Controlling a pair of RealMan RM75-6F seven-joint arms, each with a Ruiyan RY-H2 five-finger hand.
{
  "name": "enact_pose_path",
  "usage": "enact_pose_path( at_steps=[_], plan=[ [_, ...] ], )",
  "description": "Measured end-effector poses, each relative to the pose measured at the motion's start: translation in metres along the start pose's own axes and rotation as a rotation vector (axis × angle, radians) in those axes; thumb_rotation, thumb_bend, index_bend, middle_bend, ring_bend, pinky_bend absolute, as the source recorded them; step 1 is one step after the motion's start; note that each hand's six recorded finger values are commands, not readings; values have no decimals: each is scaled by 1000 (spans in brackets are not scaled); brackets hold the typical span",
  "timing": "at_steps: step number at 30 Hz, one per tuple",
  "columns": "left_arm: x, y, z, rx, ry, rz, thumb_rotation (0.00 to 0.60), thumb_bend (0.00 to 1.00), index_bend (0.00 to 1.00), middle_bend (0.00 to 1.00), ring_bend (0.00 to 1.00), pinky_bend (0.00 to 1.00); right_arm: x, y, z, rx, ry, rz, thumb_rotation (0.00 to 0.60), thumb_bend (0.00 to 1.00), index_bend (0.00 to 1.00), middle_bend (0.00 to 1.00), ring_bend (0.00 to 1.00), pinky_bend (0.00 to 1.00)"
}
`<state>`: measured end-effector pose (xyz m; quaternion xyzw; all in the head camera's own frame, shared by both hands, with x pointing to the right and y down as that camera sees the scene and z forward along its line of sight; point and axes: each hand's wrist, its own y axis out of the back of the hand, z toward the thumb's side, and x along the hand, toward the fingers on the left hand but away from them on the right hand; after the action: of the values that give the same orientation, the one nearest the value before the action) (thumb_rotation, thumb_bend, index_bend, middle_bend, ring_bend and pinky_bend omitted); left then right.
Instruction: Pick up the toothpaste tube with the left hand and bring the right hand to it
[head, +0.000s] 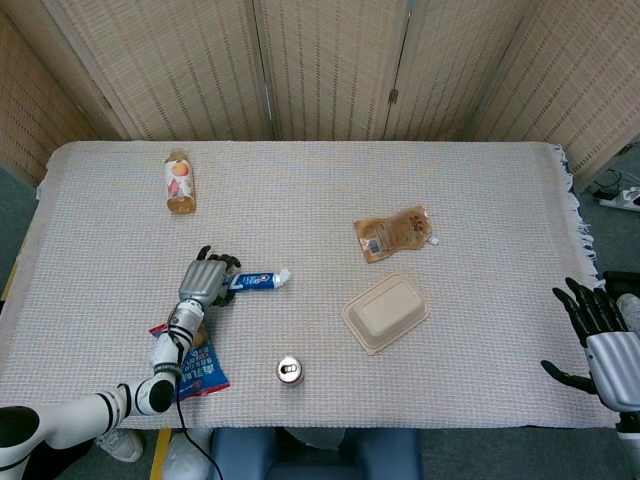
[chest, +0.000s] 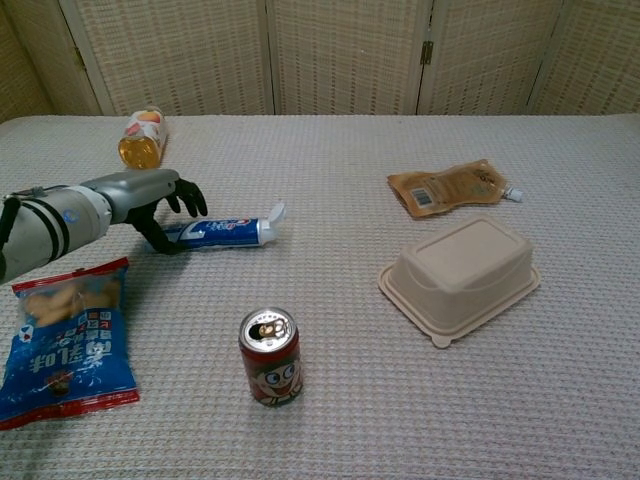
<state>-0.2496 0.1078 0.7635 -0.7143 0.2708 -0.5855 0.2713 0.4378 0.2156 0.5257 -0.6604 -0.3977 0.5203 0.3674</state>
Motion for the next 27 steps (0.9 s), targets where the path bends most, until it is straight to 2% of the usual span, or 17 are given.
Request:
enact_pose_path(
  at_steps=[9,19,27],
  plan=[
    [9,5,-15,-25,35,39,600,399,354,337,287,81,-2,-1,3,7,1,7,600,207,0,0,0,0],
    [7,0,6,10,-35,29,600,400,369,346,289,87,1,-1,1,6,-8,6,600,207,0,0,0,0],
    [11,1,4,46,-18,40,600,400,396,369,308,96,4,-1,-2,4,-17,7,600,207,0,0,0,0]
  ],
)
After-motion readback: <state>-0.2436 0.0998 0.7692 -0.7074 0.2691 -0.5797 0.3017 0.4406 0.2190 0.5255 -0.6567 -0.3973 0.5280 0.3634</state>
